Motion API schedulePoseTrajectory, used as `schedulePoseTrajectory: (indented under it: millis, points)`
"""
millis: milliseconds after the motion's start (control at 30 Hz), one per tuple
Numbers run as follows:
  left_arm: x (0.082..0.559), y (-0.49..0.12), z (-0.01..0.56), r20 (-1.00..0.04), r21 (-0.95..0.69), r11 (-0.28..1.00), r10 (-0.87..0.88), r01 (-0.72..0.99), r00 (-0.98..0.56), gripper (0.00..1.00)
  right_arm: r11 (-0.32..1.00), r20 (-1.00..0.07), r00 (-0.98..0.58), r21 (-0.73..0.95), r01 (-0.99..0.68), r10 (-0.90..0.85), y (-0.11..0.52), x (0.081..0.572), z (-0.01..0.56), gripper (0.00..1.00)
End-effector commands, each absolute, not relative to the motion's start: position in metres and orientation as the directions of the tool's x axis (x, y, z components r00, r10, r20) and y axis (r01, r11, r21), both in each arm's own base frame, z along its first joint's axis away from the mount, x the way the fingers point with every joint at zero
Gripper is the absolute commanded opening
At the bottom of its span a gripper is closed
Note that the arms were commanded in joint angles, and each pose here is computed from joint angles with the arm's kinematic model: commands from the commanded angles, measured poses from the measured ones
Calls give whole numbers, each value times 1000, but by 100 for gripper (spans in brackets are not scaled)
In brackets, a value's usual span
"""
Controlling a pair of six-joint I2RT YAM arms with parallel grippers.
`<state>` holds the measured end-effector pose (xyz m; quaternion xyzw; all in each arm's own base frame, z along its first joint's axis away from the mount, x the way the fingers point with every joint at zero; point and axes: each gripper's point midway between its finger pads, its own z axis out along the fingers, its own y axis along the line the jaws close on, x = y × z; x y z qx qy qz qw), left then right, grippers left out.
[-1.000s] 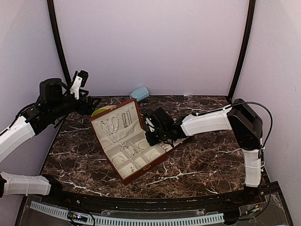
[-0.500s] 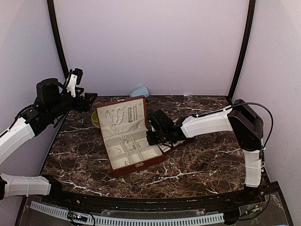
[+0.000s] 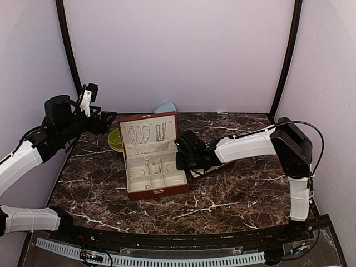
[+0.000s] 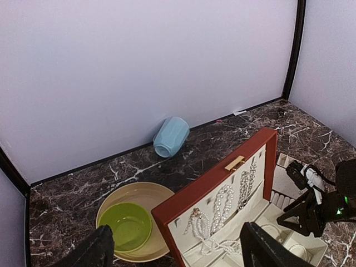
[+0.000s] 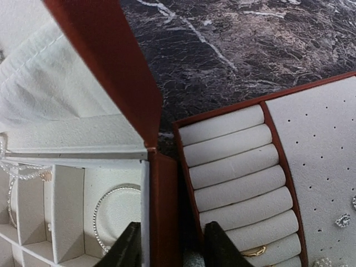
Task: Organize the mixed jewelry
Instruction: Move the jewelry box to the center of the board.
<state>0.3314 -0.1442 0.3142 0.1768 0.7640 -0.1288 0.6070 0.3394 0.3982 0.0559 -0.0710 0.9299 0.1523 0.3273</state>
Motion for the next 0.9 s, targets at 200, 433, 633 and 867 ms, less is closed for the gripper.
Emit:
schedulePoseTrajectory:
  millis: [200, 433, 633, 867]
  points:
    - [324, -144, 311, -973, -56, 900, 48, 433, -226, 87, 908, -762, -647, 251, -335, -28, 389, 340, 152, 56]
    - [326, -139, 297, -951, -128, 902, 7, 413, -309, 89, 722, -839, -524, 273, -636, -145, 452, 299, 210, 57]
    - [327, -127, 301, -959, -111, 915, 4, 388, -285, 89, 613, -881, -445, 264, -745, -162, 507, 279, 225, 49]
    - [321, -124, 308, -969, -101, 916, -2, 389, -248, 89, 566, -893, -422, 269, -779, -156, 553, 290, 214, 39]
